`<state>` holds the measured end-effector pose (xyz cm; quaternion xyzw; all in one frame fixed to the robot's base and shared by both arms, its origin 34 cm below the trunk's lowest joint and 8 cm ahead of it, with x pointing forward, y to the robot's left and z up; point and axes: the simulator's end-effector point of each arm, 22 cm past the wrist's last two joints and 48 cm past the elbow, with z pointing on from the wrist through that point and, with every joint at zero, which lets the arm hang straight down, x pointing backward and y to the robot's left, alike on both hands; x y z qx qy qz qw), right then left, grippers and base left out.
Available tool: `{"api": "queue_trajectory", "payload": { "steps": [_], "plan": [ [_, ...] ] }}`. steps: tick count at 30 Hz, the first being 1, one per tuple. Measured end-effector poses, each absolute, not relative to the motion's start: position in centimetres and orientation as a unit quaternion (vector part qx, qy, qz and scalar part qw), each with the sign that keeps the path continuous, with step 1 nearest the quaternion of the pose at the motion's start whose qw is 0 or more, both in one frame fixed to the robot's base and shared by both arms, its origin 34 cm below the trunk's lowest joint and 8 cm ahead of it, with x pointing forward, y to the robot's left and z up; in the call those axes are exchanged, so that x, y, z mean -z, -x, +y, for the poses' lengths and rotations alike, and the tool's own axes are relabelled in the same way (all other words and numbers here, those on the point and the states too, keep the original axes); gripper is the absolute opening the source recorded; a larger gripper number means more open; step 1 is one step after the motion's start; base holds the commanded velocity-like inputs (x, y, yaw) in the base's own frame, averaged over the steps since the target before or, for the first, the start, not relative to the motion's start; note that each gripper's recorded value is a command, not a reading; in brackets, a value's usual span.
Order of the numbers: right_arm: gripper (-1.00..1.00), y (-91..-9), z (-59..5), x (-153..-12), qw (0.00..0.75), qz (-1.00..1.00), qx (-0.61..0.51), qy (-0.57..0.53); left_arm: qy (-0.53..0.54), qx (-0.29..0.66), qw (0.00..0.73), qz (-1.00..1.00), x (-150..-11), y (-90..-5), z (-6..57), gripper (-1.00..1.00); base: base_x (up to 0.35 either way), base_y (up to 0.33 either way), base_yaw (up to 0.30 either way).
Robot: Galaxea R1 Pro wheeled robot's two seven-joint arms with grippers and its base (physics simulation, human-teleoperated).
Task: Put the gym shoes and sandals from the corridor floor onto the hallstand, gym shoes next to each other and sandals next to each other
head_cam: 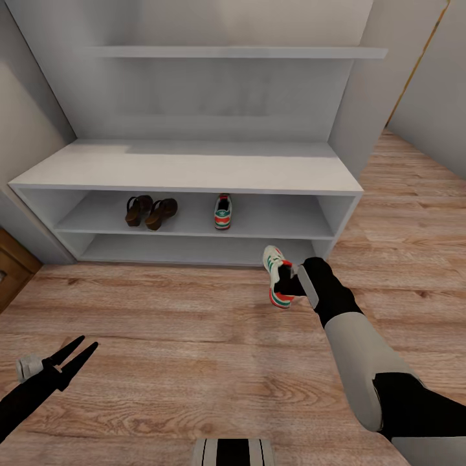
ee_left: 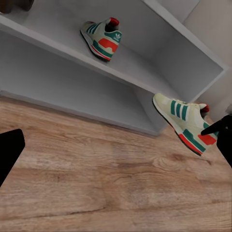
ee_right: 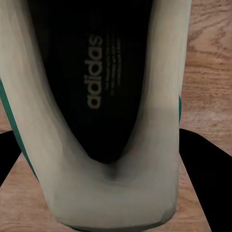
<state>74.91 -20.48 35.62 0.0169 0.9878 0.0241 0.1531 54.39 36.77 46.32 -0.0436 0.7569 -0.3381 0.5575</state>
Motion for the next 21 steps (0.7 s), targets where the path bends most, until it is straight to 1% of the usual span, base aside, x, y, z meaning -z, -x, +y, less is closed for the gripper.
{"api": "queue_trajectory", "payload": {
  "steps": [10,14,18,21],
  "plan": [
    [-1.00,-75.0,-20.2,-35.8,0.156,0.988,-0.020,-0.007,0.047,0.334,0.559,0.757,-46.4,-54.3,37.2,1.00,0.007,0.000,0.000],
    [-1.00,-75.2,-20.1,-36.0,0.159,0.987,-0.017,-0.002,0.049,0.330,0.561,0.757,-46.4,-54.2,37.6,1.00,0.120,0.003,0.000],
    [-1.00,-75.3,-20.1,-36.2,0.162,0.987,-0.017,-0.002,0.050,0.328,0.563,0.757,-46.5,-54.2,37.8,1.00,0.198,0.110,0.000],
    [-1.00,-75.3,-20.1,-36.2,0.162,0.987,-0.017,-0.001,0.050,0.325,0.563,0.758,-46.5,-54.1,38.1,1.00,0.090,0.061,0.000]
  ]
}}
